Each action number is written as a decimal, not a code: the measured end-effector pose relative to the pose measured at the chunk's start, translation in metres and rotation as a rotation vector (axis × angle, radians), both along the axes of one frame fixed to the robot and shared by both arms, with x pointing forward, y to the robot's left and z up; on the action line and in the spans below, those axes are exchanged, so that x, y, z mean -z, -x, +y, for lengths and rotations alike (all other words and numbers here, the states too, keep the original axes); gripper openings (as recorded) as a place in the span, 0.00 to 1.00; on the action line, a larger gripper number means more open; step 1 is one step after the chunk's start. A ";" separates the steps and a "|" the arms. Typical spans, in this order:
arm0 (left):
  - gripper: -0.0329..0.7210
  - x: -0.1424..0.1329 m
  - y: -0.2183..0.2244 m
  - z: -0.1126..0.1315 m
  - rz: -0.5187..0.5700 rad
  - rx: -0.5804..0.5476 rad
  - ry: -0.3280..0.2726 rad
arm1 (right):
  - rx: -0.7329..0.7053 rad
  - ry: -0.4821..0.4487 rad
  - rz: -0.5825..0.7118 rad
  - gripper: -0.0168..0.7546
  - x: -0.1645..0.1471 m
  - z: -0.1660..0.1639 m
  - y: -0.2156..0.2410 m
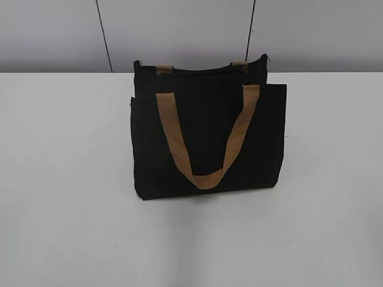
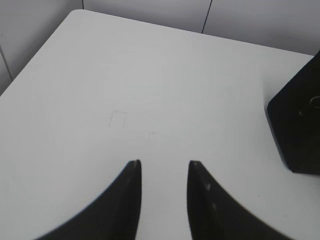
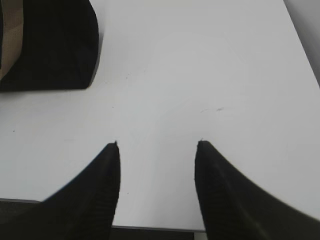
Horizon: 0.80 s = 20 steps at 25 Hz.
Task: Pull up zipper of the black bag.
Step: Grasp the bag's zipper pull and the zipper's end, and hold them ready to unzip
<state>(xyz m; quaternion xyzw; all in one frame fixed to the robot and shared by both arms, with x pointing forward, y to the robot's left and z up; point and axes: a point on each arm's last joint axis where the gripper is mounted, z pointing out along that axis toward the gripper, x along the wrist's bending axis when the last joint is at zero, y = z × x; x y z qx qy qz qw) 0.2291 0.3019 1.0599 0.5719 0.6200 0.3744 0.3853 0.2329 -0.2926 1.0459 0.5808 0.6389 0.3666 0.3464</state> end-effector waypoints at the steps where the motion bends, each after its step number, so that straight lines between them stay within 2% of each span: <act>1: 0.36 0.000 0.000 0.000 0.000 0.000 0.000 | 0.000 0.000 0.000 0.52 0.000 0.000 0.000; 17: 0.36 0.000 0.000 0.000 0.000 0.001 0.001 | 0.000 0.000 0.000 0.52 0.000 0.000 0.000; 20: 0.36 -0.007 -0.006 0.000 -0.016 0.001 0.000 | 0.000 0.000 0.000 0.52 0.000 0.000 0.000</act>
